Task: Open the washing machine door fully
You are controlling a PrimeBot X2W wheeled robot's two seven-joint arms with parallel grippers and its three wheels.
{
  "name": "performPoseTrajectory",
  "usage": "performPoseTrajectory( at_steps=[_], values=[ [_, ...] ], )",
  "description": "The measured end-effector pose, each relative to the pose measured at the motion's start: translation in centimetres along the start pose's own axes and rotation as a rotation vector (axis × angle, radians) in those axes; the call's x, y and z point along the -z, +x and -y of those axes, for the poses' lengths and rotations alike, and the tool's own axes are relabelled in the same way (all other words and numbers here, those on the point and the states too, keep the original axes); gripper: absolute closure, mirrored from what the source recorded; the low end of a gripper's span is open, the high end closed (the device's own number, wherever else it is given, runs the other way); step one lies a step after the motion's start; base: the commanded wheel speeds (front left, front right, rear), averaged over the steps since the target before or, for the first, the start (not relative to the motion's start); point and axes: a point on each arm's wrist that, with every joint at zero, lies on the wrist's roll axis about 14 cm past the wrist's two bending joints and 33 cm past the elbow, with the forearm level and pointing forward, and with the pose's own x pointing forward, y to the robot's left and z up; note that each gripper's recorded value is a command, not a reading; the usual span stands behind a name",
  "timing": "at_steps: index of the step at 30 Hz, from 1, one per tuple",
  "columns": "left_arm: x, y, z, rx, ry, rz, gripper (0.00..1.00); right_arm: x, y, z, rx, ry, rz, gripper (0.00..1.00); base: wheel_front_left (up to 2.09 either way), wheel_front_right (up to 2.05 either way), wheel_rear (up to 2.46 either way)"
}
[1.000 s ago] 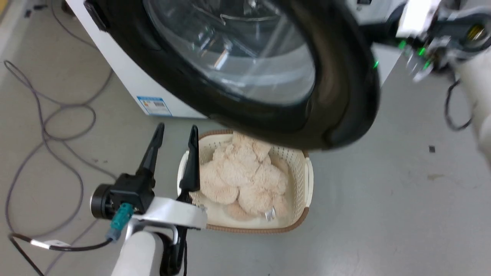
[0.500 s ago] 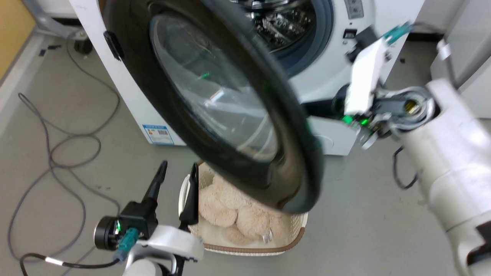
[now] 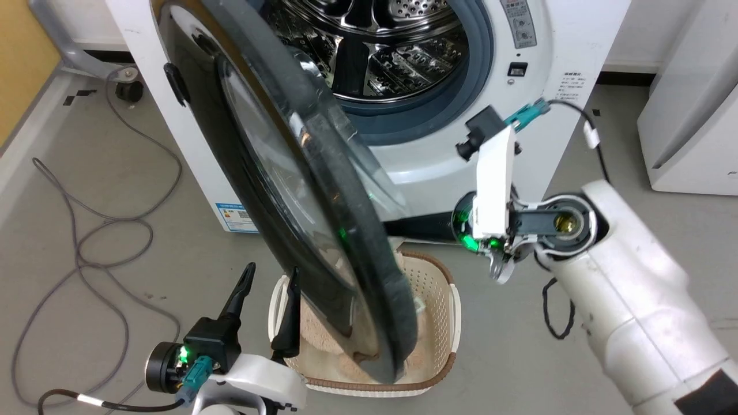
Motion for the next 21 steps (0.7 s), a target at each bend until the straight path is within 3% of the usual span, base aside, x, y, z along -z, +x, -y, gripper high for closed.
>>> performPoseTrajectory(
  at_steps=[5, 6, 7, 8, 14, 21],
  values=[
    [0.1, 0.1, 0.1, 0.003, -0.001, -0.002, 0.00, -0.7, -0.2, -0.5, -0.042, 0.007, 0.091, 1.00, 0.00, 0.00, 0.00],
    [0.0, 0.1, 0.1, 0.003, -0.001, -0.001, 0.00, -1.0, -0.4, -0.6, -0.052, 0.010, 0.128, 0.94, 0.00, 0.00, 0.00],
    [0.0, 0.0, 0.1, 0.003, -0.001, 0.001, 0.00, -1.3, -0.7, -0.7, -0.060, 0.014, 0.164, 0.25, 0.00, 0.00, 0.00],
    [-0.1, 0.0, 0.1, 0.004, 0.000, 0.003, 0.00, -1.4, -1.1, -0.6, -0.066, 0.023, 0.194, 0.00, 0.00, 0.00, 0.00],
    [0.0, -0.9, 0.2, 0.001, -0.015, -0.003, 0.00, -0.4, -3.8, 1.3, -0.104, 0.141, 0.375, 0.00, 0.00, 0.00, 0.00],
    [0.1, -1.3, 0.4, 0.006, -0.025, -0.005, 0.00, 1.9, -7.9, 5.2, -0.045, 0.260, 0.639, 0.00, 0.00, 0.00, 0.00]
  ],
)
